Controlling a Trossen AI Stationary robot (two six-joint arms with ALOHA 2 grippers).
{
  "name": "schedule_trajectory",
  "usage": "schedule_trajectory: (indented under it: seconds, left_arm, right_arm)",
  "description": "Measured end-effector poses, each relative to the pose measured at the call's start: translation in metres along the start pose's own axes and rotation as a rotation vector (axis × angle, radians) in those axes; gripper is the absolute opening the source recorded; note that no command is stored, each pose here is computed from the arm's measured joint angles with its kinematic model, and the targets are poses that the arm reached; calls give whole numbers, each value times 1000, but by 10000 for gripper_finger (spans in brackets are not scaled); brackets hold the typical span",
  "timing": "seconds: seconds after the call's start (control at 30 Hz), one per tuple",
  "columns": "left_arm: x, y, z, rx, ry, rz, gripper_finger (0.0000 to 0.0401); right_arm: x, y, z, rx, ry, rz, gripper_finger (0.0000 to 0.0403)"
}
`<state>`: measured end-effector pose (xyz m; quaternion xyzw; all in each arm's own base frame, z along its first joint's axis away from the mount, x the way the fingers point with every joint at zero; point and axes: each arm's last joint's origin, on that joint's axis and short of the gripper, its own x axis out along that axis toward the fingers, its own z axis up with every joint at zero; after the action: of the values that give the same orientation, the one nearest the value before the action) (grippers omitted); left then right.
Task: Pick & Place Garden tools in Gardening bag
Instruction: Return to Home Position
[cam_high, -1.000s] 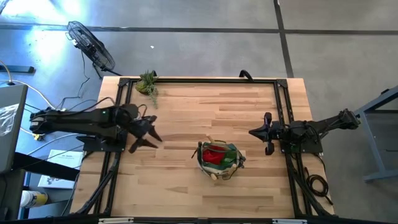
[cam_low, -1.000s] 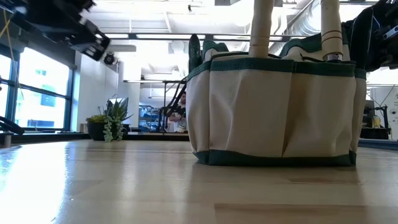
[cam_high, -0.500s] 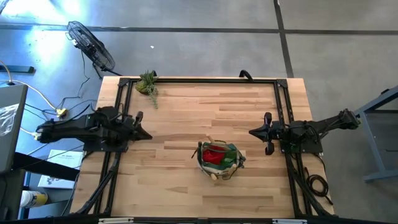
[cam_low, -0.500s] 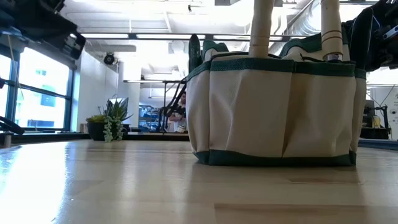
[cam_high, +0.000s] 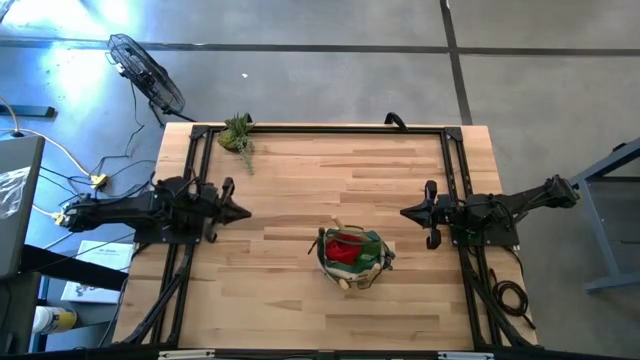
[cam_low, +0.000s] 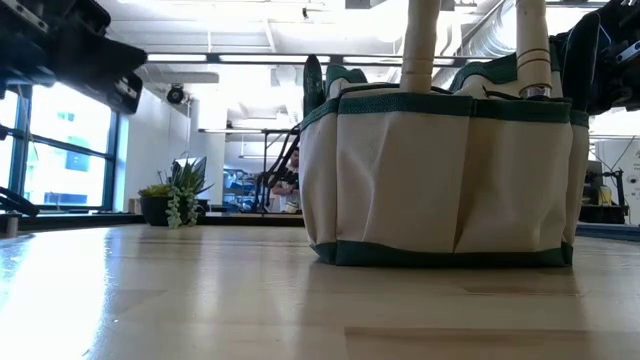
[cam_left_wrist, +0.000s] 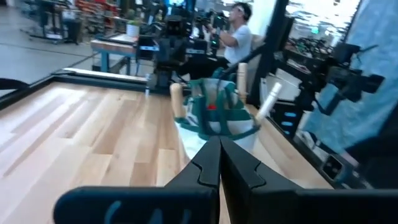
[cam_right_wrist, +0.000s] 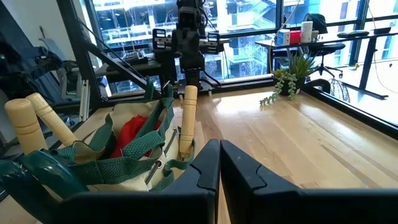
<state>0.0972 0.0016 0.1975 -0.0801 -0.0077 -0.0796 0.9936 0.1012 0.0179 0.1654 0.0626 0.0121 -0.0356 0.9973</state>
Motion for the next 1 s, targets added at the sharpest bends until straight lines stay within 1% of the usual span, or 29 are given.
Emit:
schedule_trajectory:
  seconds: [0.13, 0.3, 0.4, 0.57, 0.73, 1.0]
  left_arm:
    - [2, 3, -9, -12, -18, 45, 0]
    - [3, 7, -17, -24, -10, 103, 0]
    - [3, 9, -22, -31, 1, 155, 0]
    - [3, 13, -23, -53, -16, 268, 0]
    - [2, 16, -28, -56, 14, 362, 0]
    - [2, 16, -29, -5, 29, 373, 0]
  right_arm:
    - [0, 0, 0, 0, 0, 0, 3]
    - [0, 0, 0, 0, -1, 0, 3]
    - [0, 0, 0, 0, -1, 0, 3]
    - [0, 0, 0, 0, -1, 0, 3]
    - [0, 0, 0, 0, -1, 0, 3]
    - [0, 0, 1, 0, -1, 0, 3]
